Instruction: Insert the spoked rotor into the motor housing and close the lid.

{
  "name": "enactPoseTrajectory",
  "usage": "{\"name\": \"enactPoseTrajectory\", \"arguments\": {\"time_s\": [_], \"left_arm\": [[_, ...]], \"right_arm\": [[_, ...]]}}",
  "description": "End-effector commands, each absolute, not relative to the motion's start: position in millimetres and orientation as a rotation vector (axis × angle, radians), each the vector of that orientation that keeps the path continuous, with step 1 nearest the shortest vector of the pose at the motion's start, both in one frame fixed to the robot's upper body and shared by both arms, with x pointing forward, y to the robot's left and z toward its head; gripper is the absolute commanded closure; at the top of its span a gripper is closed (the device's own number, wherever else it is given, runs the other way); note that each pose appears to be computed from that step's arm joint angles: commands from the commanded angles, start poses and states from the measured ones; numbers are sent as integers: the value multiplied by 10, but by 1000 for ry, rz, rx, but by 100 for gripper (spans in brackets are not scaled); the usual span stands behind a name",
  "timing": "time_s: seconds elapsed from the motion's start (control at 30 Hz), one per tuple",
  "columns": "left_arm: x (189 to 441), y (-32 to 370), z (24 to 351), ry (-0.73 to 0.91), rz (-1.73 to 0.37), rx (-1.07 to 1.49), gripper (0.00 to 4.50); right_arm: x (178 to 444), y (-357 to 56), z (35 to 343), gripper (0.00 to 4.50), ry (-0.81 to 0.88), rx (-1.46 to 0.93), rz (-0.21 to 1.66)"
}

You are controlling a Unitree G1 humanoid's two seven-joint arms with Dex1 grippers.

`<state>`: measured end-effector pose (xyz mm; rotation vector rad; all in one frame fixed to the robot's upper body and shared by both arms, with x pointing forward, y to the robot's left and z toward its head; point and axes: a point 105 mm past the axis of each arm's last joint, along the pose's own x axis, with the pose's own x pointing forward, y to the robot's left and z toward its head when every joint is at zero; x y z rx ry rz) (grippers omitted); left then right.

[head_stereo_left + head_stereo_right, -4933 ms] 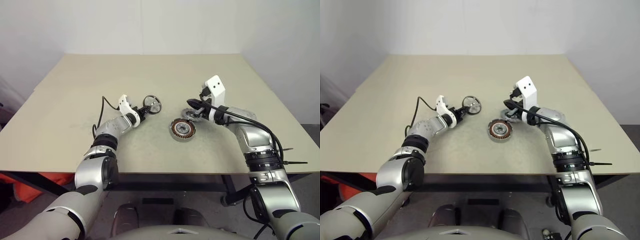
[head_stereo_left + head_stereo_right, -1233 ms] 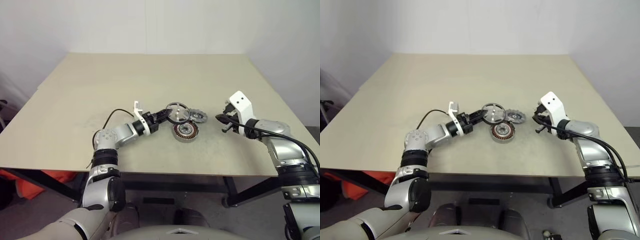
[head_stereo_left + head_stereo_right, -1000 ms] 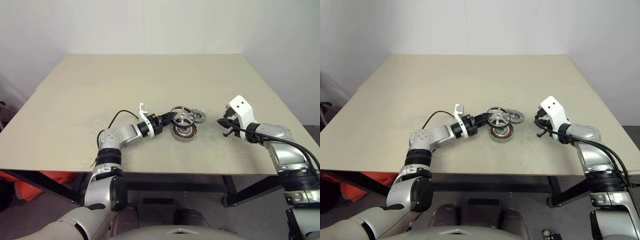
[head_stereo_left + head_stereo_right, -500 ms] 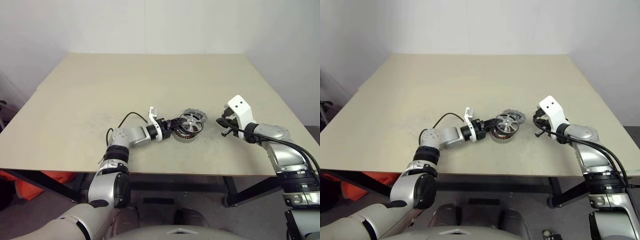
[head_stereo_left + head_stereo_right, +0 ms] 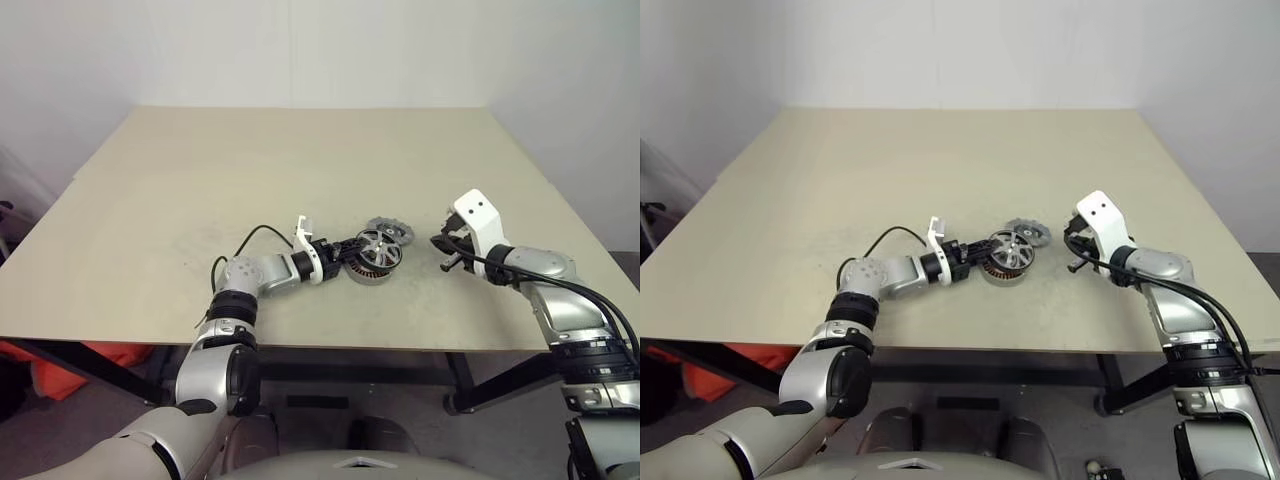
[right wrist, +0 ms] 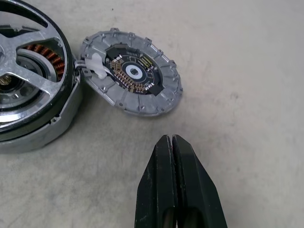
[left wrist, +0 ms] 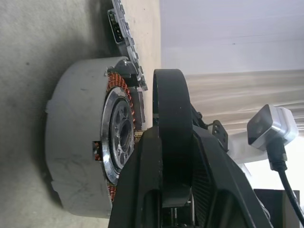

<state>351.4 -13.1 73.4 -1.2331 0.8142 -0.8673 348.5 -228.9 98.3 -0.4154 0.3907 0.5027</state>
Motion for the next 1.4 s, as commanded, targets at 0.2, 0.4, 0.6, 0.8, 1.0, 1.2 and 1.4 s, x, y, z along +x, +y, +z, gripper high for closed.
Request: {"name": "enactPoseTrajectory", "arguments": {"time_s": [0.2, 0.4, 0.6, 0.8, 1.0, 1.2, 1.4], "left_arm": [[3573, -130, 800, 775, -877, -1228, 394], [3580, -138, 817, 750, -894, -1191, 271], [3682, -28, 972, 672, -888, -1182, 207], [3728, 123, 1195, 586, -899, -1176, 207], [3707, 272, 1309, 527, -897, -1156, 207], [3721, 399, 1339, 454, -856, -1061, 207], [3778, 626, 1225, 327, -725, -704, 207]], "right_arm": [[3541, -2239, 1177, 450, 317, -421, 501], [3537, -2217, 1186, 450, 311, -417, 508], [3540, -2196, 1206, 450, 301, -413, 520], [3550, -2162, 1214, 450, 295, -409, 529], [3580, -2125, 1251, 450, 279, -403, 537], [3558, -1880, 1387, 450, 215, -306, 621], [3492, -1596, 1304, 450, 218, -267, 697]]}}
